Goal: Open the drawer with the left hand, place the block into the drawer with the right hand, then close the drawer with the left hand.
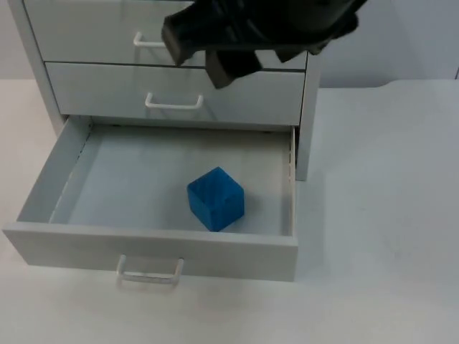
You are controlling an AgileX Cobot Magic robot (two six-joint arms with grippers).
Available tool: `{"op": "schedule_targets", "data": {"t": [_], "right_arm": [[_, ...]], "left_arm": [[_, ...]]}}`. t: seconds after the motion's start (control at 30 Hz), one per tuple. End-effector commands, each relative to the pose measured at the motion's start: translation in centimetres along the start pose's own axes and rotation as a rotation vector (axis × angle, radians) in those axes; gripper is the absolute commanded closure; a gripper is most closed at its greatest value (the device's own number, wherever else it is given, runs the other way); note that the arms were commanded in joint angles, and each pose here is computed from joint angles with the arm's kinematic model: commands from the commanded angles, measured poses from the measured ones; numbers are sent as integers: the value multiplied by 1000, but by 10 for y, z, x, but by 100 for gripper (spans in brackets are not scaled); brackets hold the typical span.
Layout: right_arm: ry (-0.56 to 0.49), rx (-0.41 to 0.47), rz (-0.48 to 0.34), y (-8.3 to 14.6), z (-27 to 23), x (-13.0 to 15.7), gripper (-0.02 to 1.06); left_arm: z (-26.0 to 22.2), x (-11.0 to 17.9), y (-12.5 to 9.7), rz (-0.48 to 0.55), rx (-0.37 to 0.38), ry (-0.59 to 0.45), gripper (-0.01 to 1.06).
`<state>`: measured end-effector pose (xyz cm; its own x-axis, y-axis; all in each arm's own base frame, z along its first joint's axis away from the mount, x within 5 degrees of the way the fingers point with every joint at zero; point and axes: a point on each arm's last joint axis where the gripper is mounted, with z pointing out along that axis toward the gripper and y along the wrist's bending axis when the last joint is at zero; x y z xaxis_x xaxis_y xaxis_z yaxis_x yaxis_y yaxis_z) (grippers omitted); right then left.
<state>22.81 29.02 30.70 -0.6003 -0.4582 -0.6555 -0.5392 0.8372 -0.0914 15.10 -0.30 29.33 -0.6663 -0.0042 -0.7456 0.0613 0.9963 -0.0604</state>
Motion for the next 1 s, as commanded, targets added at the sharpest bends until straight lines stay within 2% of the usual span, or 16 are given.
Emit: {"op": "schedule_targets", "data": {"t": [0.0,0.33,0.47,0.6,0.63,0.77,0.8,0.9,0.97], "right_arm": [[1,-5,1,-3,-9,5,46],[-8,-13,11,-18,-34,25,46],[-19,2,40,-35,-48,33,46],[-27,55,111,-68,-62,47,46],[-27,55,111,-68,-62,47,46],[-43,130,210,-107,-79,67,46],[-43,130,210,-107,-79,67,46],[-77,195,269,-135,-98,85,46],[-90,208,269,-140,-104,88,46]], "left_arm": [[-2,-1,-2,0,8,-17,0],[-2,1,-2,0,13,7,0],[-2,1,-2,0,13,7,0],[-2,1,-2,0,13,7,0],[-2,1,-2,0,13,7,0],[-2,1,-2,3,11,9,0],[-2,1,-2,3,11,9,0],[-2,1,-2,5,9,9,0],[-2,1,-2,5,9,9,0]]}}
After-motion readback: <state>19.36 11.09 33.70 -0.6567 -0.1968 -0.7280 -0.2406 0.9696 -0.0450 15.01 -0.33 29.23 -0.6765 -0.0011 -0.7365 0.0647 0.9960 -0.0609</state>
